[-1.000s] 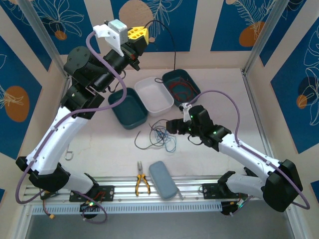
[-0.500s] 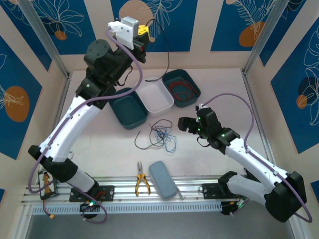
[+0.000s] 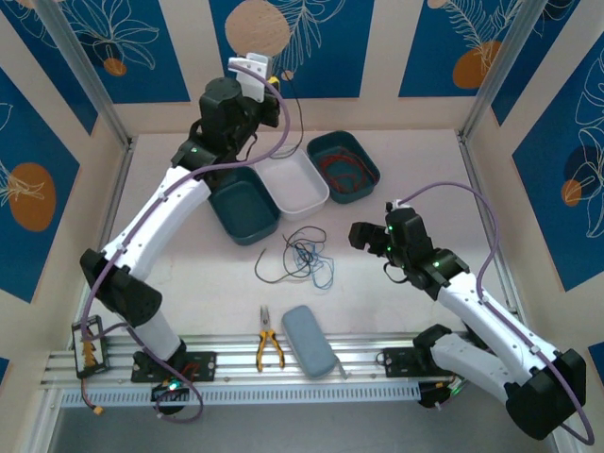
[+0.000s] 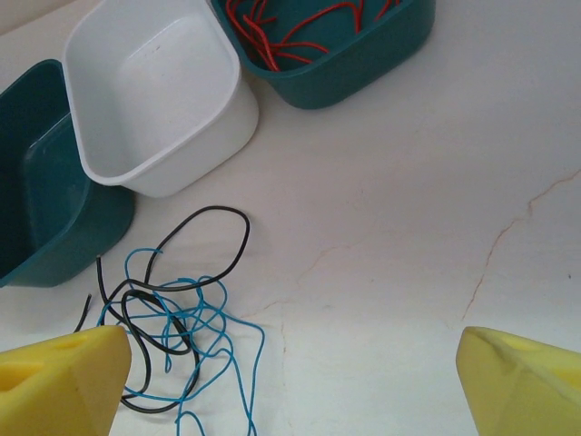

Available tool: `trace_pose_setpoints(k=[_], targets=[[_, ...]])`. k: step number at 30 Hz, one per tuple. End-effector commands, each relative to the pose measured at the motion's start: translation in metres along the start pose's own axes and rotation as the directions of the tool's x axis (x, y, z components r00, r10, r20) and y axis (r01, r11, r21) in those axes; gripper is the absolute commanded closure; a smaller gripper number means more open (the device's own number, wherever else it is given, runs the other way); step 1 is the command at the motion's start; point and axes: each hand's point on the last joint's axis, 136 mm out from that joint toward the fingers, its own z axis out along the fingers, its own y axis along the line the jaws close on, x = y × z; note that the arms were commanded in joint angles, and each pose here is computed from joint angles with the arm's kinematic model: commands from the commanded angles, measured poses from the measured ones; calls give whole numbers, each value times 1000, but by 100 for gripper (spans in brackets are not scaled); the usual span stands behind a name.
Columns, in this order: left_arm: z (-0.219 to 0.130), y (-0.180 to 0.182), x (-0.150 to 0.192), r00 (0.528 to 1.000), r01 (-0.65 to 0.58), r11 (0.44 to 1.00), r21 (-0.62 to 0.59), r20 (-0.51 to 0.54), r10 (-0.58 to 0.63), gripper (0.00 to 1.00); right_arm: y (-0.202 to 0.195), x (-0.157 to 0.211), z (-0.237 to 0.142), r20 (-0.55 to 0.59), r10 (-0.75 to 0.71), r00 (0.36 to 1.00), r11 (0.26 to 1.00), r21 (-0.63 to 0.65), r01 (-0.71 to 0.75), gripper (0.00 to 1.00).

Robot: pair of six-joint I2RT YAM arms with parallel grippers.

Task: Untangle the cables

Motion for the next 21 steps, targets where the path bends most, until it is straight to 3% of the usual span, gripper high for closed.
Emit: trace_pose_setpoints(k=[1, 9, 21], targets=[[11, 7, 32, 997, 29, 999, -33, -66, -31, 100, -1, -12, -8, 39, 13, 999, 1000, 11, -14, 7], [29, 1, 101, 973, 79, 996, -29, -214, -83, 100, -3, -9, -6, 31, 25, 999, 1000, 14, -25, 7], [59, -10, 205, 882, 159, 986, -57, -440, -167, 100, -6, -6, -8, 18, 35, 999, 999, 30, -36, 7]])
